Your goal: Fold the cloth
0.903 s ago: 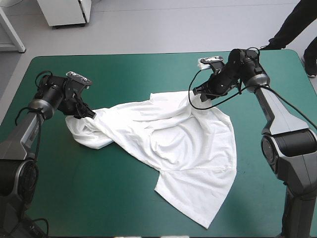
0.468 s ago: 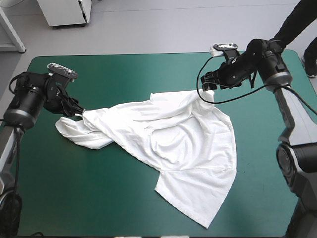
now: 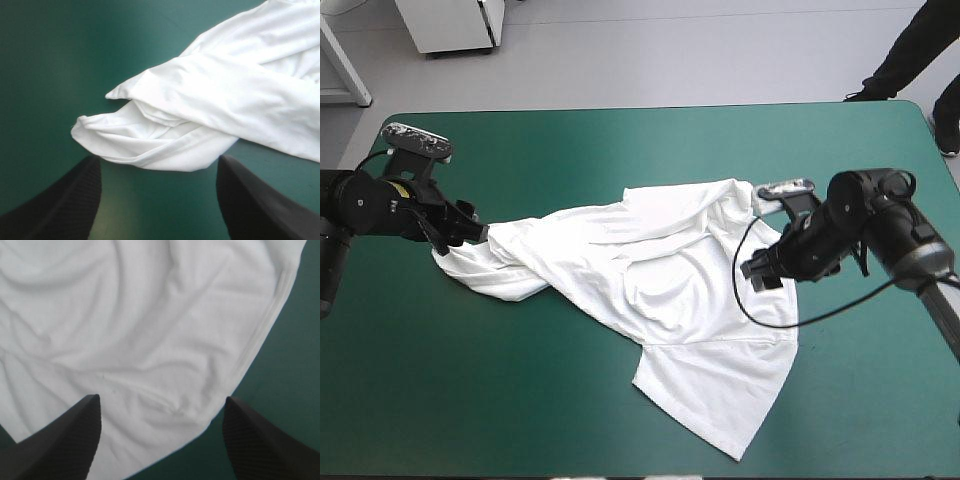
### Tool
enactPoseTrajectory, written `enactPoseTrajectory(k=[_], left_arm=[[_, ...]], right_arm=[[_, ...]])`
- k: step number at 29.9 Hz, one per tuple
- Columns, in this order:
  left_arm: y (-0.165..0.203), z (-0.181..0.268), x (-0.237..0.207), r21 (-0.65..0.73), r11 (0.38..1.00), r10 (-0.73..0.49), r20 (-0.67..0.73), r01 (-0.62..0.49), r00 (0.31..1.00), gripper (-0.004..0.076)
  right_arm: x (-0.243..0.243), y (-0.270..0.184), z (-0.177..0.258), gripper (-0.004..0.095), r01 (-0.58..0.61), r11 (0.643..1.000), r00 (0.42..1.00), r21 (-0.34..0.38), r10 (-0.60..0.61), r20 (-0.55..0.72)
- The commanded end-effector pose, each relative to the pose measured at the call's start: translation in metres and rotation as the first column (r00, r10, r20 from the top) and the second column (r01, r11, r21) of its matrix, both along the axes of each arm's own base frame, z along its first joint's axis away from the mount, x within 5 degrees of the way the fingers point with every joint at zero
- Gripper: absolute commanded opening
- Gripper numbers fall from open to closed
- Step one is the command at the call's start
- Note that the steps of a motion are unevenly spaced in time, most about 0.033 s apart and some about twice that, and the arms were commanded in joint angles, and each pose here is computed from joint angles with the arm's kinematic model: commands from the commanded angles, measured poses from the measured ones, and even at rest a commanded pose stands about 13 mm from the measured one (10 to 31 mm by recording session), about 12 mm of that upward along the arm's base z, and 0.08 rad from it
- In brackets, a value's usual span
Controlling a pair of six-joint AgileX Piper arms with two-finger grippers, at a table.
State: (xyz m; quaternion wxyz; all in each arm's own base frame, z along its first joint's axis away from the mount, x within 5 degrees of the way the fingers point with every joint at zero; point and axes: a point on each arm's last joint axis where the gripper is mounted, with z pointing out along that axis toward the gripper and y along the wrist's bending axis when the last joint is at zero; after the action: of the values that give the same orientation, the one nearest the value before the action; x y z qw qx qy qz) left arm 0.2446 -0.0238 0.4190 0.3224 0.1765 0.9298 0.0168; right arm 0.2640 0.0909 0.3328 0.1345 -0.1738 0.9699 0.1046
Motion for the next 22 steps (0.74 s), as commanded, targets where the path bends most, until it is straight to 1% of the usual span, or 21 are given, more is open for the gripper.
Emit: enactPoseTrajectory(k=[1,3,5,9,10,13,18,22], left_arm=[[-0.015,0.018,-0.014,-0.041,0.997,-0.064,0.076,0.068,0.995,0.0480],[-0.023,0.016,-0.019,-0.040,0.994,-0.102,0.039,0.104,0.994,0.0480],[-0.030,0.014,-0.021,-0.042,0.991,-0.130,0.011,0.130,0.991,0.0480],[-0.045,0.013,-0.026,-0.052,0.982,-0.184,-0.004,0.184,0.983,0.0480],[-0.047,0.013,-0.027,-0.050,0.980,-0.195,-0.007,0.194,0.981,0.0480],[-0.053,0.012,-0.031,-0.048,0.974,-0.224,-0.023,0.223,0.974,0.0480],[-0.055,0.012,-0.032,-0.048,0.971,-0.234,-0.023,0.233,0.972,0.0477],[-0.055,0.012,-0.032,-0.048,0.971,-0.234,-0.023,0.233,0.972,0.0437]], right_arm=[[-0.032,-0.006,-0.005,0.0649,-0.007,1.000,1.000,-0.021,0.007,-0.018],[-0.043,-0.009,-0.019,0.0649,-0.008,0.999,0.998,-0.047,0.005,-0.062],[-0.049,-0.014,-0.032,0.0649,-0.010,0.996,0.995,-0.088,0.002,-0.096],[-0.049,-0.020,-0.045,0.0616,-0.027,0.985,0.992,-0.172,0.005,-0.124],[-0.048,-0.021,-0.047,0.0607,-0.032,0.983,0.992,-0.181,0.008,-0.128],[-0.041,-0.019,-0.053,0.0606,-0.042,0.981,0.991,-0.188,0.017,-0.130],[-0.027,-0.015,-0.071,0.0604,-0.060,0.978,0.986,-0.198,0.027,-0.164],[-0.016,-0.010,-0.086,0.0604,-0.070,0.980,0.982,-0.185,0.035,-0.183]])
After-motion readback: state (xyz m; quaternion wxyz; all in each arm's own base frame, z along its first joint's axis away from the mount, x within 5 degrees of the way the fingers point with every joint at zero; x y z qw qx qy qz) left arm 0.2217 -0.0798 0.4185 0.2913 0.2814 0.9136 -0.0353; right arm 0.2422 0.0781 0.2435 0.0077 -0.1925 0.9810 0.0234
